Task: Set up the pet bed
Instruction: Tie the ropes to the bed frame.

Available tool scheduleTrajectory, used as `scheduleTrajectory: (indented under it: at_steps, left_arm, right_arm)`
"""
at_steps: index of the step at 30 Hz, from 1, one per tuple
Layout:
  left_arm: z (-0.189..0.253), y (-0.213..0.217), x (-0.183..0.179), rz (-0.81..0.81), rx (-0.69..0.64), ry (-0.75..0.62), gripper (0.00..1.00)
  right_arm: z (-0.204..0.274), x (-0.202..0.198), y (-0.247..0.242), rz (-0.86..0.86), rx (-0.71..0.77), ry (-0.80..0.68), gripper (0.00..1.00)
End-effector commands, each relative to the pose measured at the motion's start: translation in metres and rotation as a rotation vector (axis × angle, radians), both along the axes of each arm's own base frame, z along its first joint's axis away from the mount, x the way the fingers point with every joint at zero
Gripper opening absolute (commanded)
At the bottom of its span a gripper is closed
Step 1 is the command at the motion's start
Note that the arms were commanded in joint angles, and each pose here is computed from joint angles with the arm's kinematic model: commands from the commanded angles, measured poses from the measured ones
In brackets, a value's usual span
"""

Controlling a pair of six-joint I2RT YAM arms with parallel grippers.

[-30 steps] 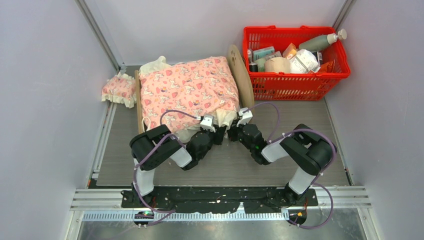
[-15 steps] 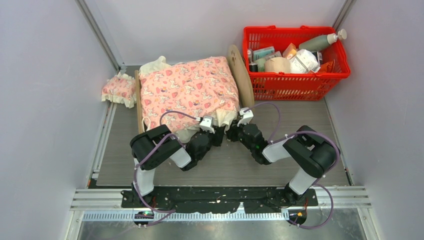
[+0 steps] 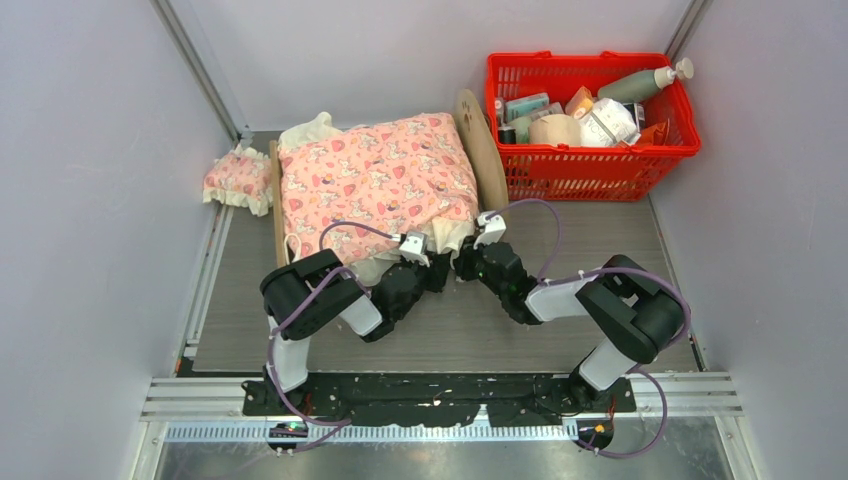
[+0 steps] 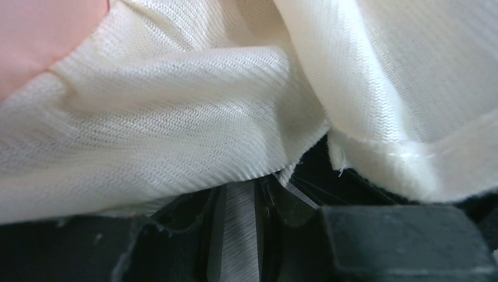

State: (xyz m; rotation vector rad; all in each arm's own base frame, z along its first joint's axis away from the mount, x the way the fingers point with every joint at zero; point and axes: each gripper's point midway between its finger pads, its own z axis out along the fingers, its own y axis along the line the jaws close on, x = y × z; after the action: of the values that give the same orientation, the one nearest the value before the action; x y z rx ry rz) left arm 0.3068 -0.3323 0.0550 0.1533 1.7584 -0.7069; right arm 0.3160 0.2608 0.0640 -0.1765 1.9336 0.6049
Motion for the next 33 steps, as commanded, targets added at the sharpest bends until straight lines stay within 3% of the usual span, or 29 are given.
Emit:
scheduleTrajectory:
  at_steps: [1,19,33]
  left_arm:
    - [0.015,-0.001,0.003,-0.002,-0.055,-0.047,0.27]
    - [0.02,-0.004,0.004,-0.007,-0.069,-0.057,0.27]
    - [0.025,-0.014,0.002,-0.055,-0.065,-0.075,0.27]
  right_arm:
    - [0.025,0.009,0.006,-0.017,0.044,-0.046,0.22]
    - [0.029,-0.011,-0.043,-0.195,-0.019,0.065,0.39]
    - [-0.01,-0.024,-0.029,-0.116,0.005,0.099,0.43]
